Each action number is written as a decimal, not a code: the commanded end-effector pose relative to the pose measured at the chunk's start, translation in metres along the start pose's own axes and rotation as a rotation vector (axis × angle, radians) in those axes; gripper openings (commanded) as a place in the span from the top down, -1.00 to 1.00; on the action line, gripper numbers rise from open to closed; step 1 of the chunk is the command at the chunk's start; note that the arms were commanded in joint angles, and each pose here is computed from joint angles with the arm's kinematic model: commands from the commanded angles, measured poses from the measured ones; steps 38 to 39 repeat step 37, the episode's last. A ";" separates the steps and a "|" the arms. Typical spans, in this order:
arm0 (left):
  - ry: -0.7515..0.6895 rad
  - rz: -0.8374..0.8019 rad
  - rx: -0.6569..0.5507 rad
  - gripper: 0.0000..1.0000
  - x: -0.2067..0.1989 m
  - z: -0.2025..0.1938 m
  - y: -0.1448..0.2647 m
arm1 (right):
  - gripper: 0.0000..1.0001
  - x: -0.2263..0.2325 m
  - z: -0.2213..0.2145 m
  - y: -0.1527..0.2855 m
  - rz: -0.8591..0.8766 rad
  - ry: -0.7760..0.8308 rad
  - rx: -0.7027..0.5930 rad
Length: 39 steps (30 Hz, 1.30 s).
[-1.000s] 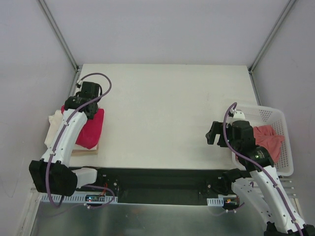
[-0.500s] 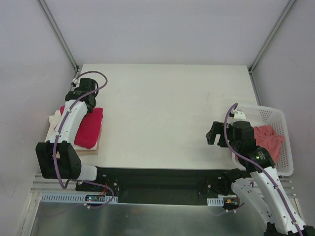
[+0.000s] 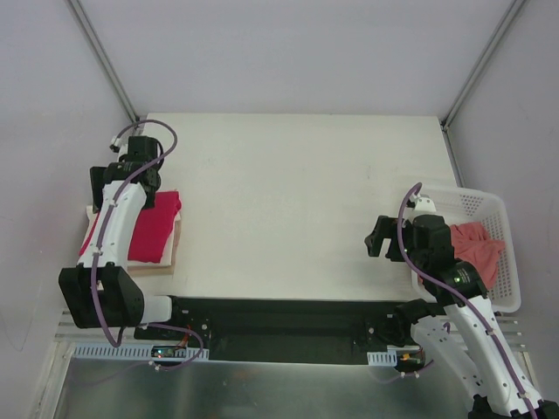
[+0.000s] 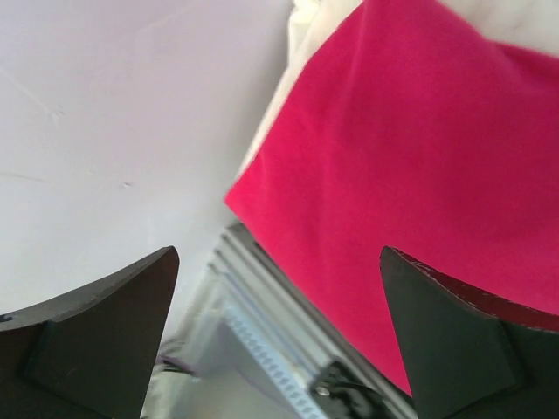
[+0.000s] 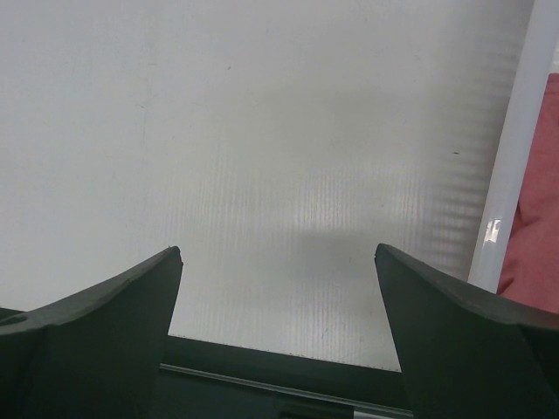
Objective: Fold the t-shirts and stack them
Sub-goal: Put the neatly folded tshirt into the corner of the board with the left arm
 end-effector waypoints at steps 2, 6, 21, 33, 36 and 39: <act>0.278 -0.294 -0.093 -0.99 -0.012 0.006 0.044 | -0.93 0.000 0.004 -0.001 -0.007 -0.017 -0.019; 0.487 -0.718 -0.218 -0.98 -0.051 0.025 0.100 | -0.93 0.000 0.006 -0.001 -0.018 -0.012 -0.022; 0.399 -0.908 -0.498 -0.99 -0.203 -0.008 0.171 | -0.93 -0.001 0.002 -0.010 -0.005 -0.036 -0.047; 0.274 -0.832 -0.558 -0.99 -0.244 -0.024 0.180 | -0.93 -0.001 -0.020 -0.044 0.059 -0.122 -0.068; 0.297 -0.838 -0.570 -0.99 -0.238 -0.027 0.177 | -0.93 -0.001 -0.015 -0.041 0.058 -0.120 -0.093; 0.300 -0.845 -0.573 -0.98 -0.237 -0.028 0.177 | -0.93 -0.001 -0.013 -0.039 0.064 -0.121 -0.105</act>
Point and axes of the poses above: each gripper's point midway between its finger pads, its own y axis back along the fingers, its own x axis along the line the jaws close on, z = x × y, the point moved 3 cm from there along y, back along the fingers, and after that the axes turned 11 degrees about -y, right-handed, at the moved point
